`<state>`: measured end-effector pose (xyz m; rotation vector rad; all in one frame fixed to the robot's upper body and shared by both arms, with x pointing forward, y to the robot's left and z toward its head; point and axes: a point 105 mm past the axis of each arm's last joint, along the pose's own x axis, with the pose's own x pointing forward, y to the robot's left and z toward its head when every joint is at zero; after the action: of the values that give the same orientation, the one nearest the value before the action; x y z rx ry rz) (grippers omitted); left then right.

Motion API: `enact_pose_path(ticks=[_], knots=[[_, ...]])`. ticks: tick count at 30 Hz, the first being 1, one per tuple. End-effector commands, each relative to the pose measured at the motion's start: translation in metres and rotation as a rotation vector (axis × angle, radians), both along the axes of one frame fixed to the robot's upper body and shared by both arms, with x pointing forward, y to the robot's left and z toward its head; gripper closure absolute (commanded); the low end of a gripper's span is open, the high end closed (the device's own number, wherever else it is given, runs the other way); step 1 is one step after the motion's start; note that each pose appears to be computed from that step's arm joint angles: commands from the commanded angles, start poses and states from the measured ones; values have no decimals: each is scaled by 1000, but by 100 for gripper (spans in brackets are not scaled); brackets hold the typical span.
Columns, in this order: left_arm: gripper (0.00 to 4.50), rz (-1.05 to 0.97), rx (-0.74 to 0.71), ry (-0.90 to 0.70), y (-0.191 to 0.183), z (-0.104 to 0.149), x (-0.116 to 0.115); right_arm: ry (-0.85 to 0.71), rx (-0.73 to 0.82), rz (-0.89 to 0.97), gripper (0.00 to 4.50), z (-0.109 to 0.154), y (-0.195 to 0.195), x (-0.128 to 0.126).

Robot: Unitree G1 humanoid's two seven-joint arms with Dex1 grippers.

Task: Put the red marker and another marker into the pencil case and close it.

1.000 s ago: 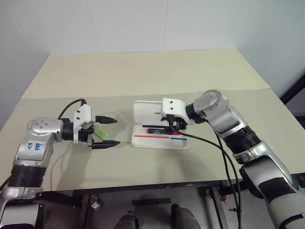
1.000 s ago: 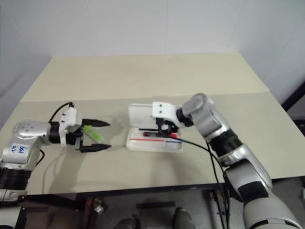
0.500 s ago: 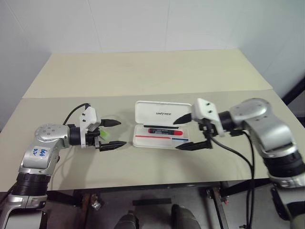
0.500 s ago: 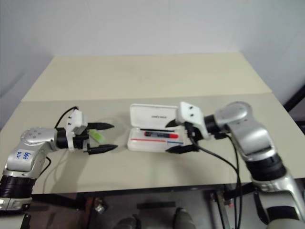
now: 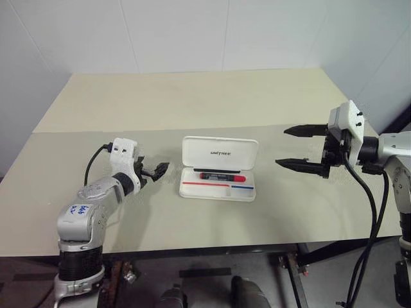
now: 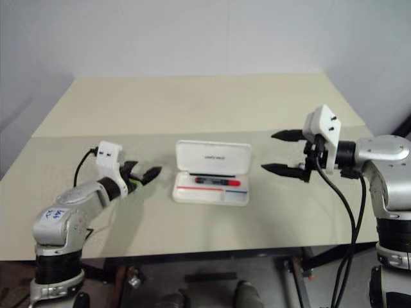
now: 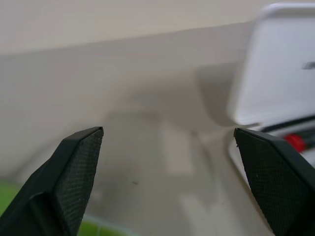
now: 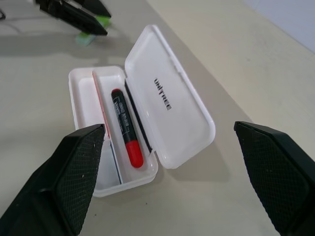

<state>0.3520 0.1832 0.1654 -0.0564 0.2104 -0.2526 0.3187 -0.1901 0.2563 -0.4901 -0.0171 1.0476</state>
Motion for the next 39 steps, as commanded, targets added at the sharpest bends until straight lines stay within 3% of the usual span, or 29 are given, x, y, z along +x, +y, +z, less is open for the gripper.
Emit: enact_pose_path(ticks=[1, 6, 13, 28, 39], knots=[[0, 214, -26, -34, 13, 26, 0, -11, 41, 26, 5, 9, 1, -3], [0, 322, -94, -12, 10, 43, 0, 47, 76, 74, 5, 0, 8, -7], [0, 503, -160, 167, 20, 39, -2, 75, 106, 104, 5, -4, 17, -5], [0, 660, 34, 432, -3, -5, 3, 58, 129, 138, 5, 2, 28, -2], [0, 682, 70, 520, -9, -12, 6, 38, 150, 116, 5, 6, 27, -5]])
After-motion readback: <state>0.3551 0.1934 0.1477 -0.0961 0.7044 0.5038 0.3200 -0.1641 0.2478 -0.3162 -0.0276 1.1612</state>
